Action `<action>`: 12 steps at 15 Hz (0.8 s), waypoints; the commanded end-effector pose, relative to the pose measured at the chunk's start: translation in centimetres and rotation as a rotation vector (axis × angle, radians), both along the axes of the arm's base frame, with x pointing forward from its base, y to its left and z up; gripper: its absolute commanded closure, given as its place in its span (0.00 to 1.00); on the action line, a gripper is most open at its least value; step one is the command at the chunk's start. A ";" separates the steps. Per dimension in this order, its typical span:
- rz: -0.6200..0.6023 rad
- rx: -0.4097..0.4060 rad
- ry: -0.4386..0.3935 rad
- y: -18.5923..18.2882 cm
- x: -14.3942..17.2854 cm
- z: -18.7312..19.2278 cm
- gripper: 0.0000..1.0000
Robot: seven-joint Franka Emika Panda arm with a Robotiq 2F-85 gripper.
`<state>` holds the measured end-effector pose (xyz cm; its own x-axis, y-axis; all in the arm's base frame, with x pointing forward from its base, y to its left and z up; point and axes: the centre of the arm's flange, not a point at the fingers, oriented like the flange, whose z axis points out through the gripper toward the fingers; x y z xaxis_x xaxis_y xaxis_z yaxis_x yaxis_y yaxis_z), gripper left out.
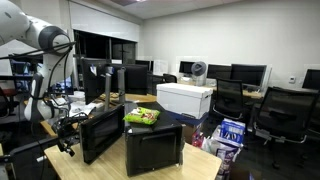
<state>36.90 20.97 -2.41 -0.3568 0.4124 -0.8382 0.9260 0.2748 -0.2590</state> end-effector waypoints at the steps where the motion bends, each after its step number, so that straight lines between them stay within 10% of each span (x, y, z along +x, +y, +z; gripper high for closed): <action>1: -0.016 0.097 0.162 0.7 0.0 6.4 0.00; 12: -0.267 0.545 0.581 0.2 8.8 21.0 0.00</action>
